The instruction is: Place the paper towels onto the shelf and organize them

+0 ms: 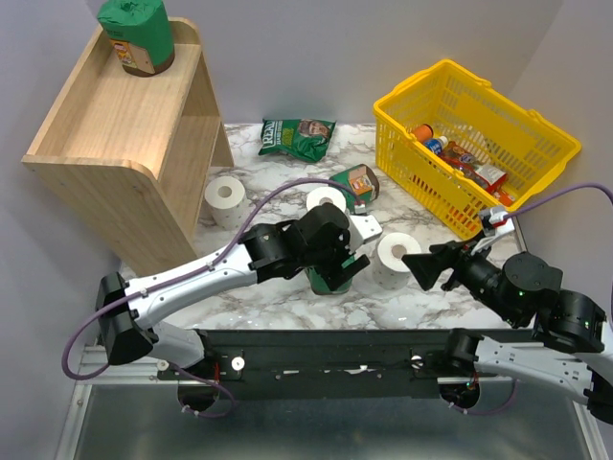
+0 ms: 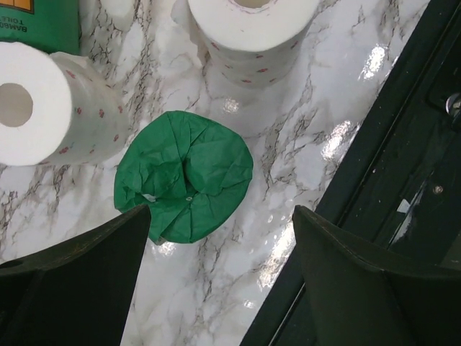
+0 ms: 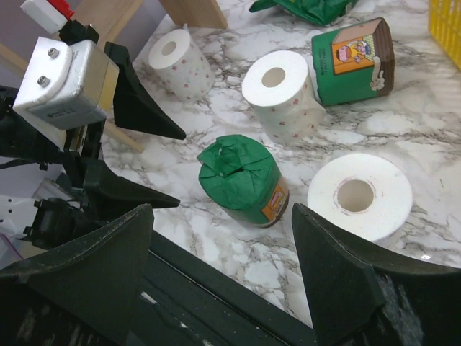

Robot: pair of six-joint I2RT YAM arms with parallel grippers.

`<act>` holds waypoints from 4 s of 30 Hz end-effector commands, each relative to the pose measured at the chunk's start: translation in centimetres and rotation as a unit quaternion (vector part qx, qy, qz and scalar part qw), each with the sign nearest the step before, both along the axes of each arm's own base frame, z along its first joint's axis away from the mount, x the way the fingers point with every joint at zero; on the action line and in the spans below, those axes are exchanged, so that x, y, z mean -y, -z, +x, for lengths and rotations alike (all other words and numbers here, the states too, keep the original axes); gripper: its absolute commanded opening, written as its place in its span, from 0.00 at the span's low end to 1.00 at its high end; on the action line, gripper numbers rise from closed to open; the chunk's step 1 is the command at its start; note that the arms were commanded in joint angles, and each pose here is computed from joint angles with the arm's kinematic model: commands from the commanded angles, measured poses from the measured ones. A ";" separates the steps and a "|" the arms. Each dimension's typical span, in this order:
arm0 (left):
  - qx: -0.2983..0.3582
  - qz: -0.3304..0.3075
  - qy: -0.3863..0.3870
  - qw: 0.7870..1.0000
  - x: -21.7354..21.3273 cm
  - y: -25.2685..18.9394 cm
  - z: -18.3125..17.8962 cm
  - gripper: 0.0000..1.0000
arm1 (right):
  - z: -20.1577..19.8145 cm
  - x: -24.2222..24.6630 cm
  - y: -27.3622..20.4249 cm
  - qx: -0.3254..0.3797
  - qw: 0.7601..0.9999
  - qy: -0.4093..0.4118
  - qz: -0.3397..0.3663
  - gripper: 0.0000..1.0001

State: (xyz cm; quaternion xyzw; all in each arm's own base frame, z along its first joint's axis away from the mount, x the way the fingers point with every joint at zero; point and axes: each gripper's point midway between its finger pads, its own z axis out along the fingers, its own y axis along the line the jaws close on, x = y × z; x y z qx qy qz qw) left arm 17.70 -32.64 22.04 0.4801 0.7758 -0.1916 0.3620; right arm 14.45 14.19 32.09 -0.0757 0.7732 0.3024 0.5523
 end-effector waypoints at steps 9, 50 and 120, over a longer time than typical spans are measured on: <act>-0.003 0.072 -0.006 0.997 2.1 5.9 2.0 0.86 | 0.1 3.4 -0.9 0.012 0.998 0.055 0.018 0.86; 0.209 0.043 -0.248 0.945 -6.2 -14.3 8.2 0.38 | -0.1 3.0 -1.4 0.010 0.999 0.043 0.029 0.86; 0.414 0.087 -0.523 0.740 -29.3 -32.9 19.7 0.88 | -0.2 3.9 -4.3 0.041 0.998 0.037 -0.004 0.88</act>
